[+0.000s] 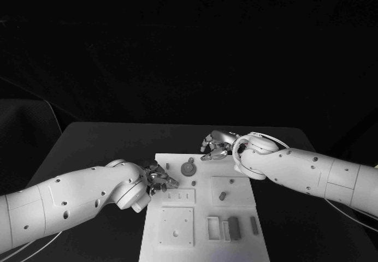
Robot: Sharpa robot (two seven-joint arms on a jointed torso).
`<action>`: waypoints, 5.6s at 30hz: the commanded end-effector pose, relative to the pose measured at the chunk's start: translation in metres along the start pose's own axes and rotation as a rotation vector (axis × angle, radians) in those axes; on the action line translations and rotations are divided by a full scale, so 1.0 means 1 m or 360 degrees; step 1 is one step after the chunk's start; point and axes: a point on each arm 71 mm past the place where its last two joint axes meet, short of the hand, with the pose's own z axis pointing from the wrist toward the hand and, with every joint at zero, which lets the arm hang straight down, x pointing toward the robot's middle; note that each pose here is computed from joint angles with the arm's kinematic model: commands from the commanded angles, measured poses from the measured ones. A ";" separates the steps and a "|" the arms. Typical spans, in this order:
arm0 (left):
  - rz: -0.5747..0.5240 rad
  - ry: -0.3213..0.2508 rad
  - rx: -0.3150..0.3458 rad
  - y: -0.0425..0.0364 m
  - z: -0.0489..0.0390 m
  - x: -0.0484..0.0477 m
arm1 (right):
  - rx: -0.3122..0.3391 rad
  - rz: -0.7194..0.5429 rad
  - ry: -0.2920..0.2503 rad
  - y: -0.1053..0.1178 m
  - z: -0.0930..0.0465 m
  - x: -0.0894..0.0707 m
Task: Assemble the parts on the task board
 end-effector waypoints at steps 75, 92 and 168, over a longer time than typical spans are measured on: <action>0.0874 -0.0010 0.0072 -0.0333 0.0154 0.0348 | 0.0015 0.0034 -0.0015 0.002 0.008 -0.002; 0.0893 0.0000 0.0049 -0.0298 0.0176 0.0354 | 0.0014 0.0033 -0.0010 0.003 0.008 -0.002; 0.0907 0.0000 0.0075 -0.0309 0.0220 0.0398 | 0.0010 0.0029 0.0013 0.004 0.007 0.000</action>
